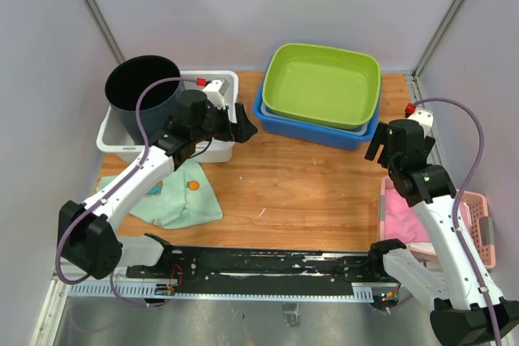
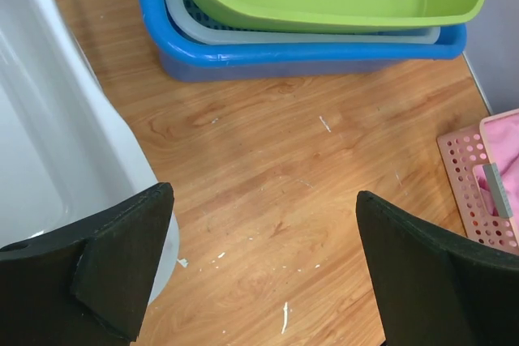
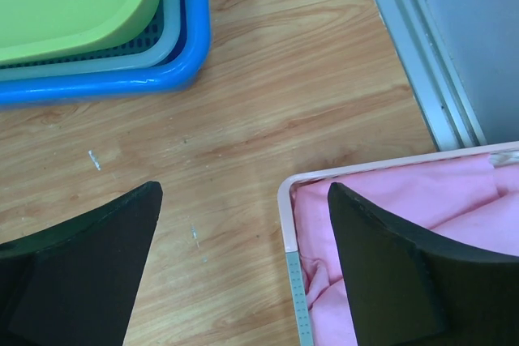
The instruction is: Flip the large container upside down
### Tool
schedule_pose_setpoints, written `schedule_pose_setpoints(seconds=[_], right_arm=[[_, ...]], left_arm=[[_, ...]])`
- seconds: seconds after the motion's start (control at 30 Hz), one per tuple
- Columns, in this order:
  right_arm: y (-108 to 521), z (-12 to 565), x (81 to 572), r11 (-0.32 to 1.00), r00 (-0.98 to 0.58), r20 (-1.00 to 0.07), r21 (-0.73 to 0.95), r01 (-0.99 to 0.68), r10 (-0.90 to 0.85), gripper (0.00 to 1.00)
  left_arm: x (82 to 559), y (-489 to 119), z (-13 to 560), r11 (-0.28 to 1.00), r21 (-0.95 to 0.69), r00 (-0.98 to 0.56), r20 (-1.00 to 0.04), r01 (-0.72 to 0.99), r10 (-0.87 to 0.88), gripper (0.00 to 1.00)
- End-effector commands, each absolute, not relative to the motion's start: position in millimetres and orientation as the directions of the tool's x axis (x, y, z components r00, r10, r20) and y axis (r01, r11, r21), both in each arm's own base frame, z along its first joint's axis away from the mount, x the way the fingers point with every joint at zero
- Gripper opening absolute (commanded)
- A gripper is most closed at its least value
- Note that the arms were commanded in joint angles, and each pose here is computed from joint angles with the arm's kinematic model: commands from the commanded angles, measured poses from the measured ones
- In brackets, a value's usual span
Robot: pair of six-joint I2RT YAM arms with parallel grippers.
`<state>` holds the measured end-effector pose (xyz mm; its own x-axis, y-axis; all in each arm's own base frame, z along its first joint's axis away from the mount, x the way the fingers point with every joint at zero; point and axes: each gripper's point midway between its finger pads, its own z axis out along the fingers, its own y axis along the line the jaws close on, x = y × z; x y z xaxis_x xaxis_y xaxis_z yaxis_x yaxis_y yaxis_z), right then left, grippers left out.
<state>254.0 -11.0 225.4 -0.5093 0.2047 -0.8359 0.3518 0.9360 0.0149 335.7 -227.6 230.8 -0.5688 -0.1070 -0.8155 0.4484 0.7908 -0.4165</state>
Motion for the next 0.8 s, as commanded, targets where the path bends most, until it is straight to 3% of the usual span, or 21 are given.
schedule_pose_setpoints(seconds=[0.0,0.33,0.5,0.77], right_arm=[[-29,226,247,0.908,-0.495,-0.848,-0.038,0.416,0.192,0.86],[-25,224,246,0.907,-0.427,-0.872,0.042,0.42,0.238,0.86],[-17,220,257,0.921,-0.421,-0.875,0.065,0.385,0.237,0.86],[-15,241,326,0.916,-0.488,-0.85,-0.016,0.401,0.199,0.86]], left_arm=[[336,-220,241,0.809,-0.377,-0.524,-0.846,0.451,-0.102,0.99],[337,-224,237,0.803,-0.423,-0.469,-0.859,0.421,-0.206,0.99],[300,-271,244,0.833,-0.256,-0.325,-0.941,0.49,-0.098,0.99],[280,-284,235,0.81,-0.347,-0.455,-0.883,0.473,-0.112,0.99]])
